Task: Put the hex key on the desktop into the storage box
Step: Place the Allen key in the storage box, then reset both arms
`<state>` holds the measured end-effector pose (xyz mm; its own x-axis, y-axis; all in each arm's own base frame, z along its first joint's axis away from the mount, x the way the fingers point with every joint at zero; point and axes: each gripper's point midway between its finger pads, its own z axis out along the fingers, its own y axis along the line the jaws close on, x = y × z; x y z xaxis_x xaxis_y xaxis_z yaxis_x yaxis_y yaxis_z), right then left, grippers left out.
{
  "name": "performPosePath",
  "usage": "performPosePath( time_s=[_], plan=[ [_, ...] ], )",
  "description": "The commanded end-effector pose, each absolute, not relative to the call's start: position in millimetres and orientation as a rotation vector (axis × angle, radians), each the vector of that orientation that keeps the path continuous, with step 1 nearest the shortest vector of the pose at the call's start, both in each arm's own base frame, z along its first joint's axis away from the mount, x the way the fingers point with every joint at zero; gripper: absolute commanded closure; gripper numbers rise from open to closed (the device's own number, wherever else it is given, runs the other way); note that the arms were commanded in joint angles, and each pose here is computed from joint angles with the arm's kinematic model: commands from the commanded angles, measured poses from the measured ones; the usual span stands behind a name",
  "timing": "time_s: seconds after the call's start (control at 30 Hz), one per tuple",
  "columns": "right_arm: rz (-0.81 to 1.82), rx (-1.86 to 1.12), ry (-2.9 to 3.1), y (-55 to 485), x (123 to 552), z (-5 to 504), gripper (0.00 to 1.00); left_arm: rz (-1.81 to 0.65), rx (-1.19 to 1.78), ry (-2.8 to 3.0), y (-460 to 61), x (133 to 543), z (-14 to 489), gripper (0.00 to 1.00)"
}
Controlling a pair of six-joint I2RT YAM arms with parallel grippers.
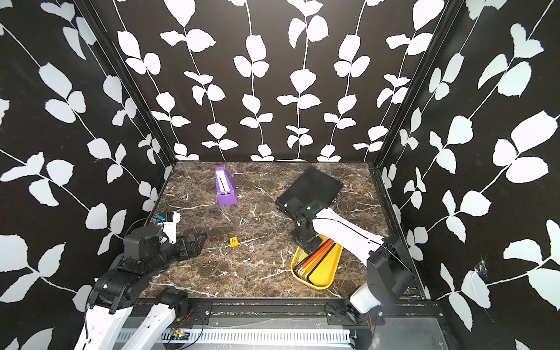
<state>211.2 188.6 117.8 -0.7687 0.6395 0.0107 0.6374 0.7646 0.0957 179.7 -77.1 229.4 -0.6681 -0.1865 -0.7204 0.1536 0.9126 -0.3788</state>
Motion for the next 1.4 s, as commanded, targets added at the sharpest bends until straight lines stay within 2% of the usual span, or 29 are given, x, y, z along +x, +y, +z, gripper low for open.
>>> performPosePath(
  time_s=[0.0,0.03,0.07,0.1,0.13,0.33,0.43,0.53,0.7,0.9,1.1,1.27,1.37],
  plan=[
    [0.061,0.889,2.855,173.5,230.7,151.1,0.42,-0.518,-0.024,2.228,-76.3,182.0,231.2,0.12],
    [0.055,0.797,2.823,171.2,240.5,164.4,0.36,-0.514,-0.028,2.227,-75.7,182.3,231.7,0.11],
    [0.048,0.721,2.789,168.5,250.1,176.2,0.14,-0.509,-0.033,2.229,-74.9,182.5,231.7,0.11],
    [0.045,0.628,2.743,165.3,262.9,192.3,0.01,-0.503,-0.039,2.233,-74.1,183.1,232.0,0.08],
    [0.029,0.547,2.700,158.9,273.3,208.6,0.01,-0.497,-0.044,2.238,-73.5,184.1,232.8,0.01],
    [-0.164,0.290,2.359,89.5,316.5,300.9,0.01,-0.379,-0.083,2.252,-62.1,204.5,249.1,0.01],
    [-0.388,0.393,2.250,30.2,321.7,313.5,0.01,-0.248,-0.100,2.241,-48.9,222.1,261.2,0.01],
    [-0.387,0.425,2.151,-5.0,334.3,298.6,0.01,-0.015,-0.234,2.244,-16.9,238.6,265.5,0.01],
    [-0.401,0.571,2.007,-51.3,337.6,229.4,0.01,0.318,-0.398,2.186,26.0,257.4,264.4,0.01],
    [-0.429,0.290,2.119,-33.8,368.0,134.5,0.01,0.373,-0.372,2.127,25.8,285.4,246.4,0.01],
    [-0.473,0.136,2.113,-31.0,384.1,102.1,0.01,0.387,-0.378,2.219,19.1,299.3,218.4,0.01],
    [-0.331,0.022,2.015,-14.4,400.8,104.9,0.01,0.458,-0.424,2.199,27.3,304.0,214.4,0.01],
    [-0.268,0.067,1.990,-22.3,398.0,99.5,0.01,0.474,-0.325,2.136,24.6,317.3,212.0,0.01]
  ],
)
